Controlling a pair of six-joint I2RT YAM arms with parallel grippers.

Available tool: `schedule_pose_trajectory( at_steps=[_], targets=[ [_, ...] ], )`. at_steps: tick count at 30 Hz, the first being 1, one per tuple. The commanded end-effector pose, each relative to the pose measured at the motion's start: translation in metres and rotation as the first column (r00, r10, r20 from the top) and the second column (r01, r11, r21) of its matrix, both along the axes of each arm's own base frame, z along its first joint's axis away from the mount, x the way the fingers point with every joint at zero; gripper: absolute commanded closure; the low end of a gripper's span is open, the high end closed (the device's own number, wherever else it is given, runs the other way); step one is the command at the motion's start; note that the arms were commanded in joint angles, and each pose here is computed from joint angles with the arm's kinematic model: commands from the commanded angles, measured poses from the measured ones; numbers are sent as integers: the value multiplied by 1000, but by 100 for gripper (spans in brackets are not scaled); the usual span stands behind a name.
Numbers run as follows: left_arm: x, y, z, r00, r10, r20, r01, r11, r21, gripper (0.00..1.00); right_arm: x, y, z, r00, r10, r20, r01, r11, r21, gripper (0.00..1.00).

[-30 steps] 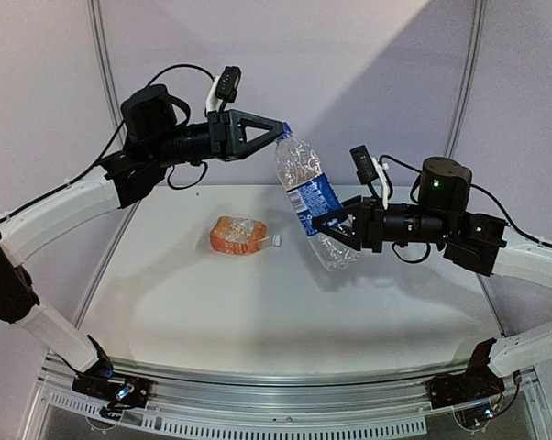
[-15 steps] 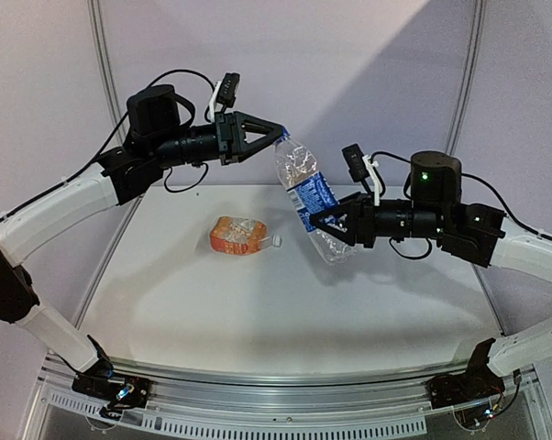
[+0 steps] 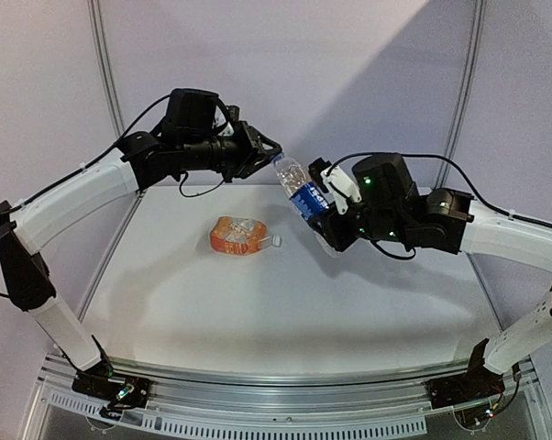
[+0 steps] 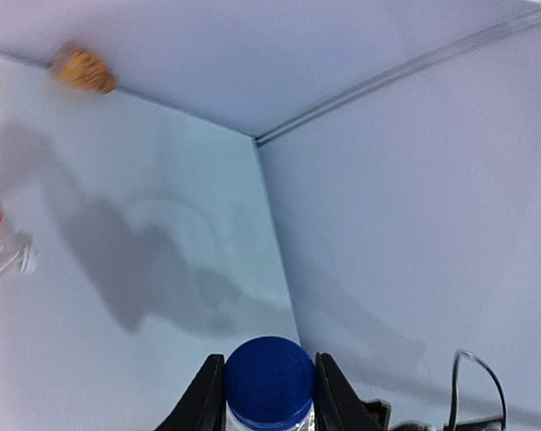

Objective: Unscrew the bottle caps

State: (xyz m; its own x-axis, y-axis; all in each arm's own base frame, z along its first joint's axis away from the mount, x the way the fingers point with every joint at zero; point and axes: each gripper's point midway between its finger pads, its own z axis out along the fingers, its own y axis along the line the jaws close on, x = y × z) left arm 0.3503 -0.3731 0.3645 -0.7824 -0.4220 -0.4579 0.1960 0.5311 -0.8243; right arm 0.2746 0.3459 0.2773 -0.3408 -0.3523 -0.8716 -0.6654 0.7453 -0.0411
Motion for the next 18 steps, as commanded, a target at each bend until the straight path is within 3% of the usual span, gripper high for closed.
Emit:
schedule_pose_trajectory(
  at_steps=[1, 9, 11, 13, 18],
  targets=[
    [-34, -9, -65, 968, 35, -249, 8, 985, 172, 100, 23, -21, -6, 976, -125, 179, 166, 958, -234, 100],
    [-34, -14, -64, 965, 30, -260, 7, 990, 142, 100, 21, -19, -9, 978, -124, 166, 160, 962, -221, 100],
    [-34, -15, -62, 968, 24, -248, 10, 991, 135, 94, 19, -17, -12, 982, -115, 151, 146, 966, -212, 100],
    [-34, -16, -58, 974, 12, -228, 14, 994, 112, 82, 18, -17, -14, 983, -114, 144, 143, 968, -205, 100],
    [-36, -11, -40, 989, -3, -148, 10, 999, 46, 35, 15, -19, -14, 984, -128, 123, 148, 975, -168, 100]
  ],
)
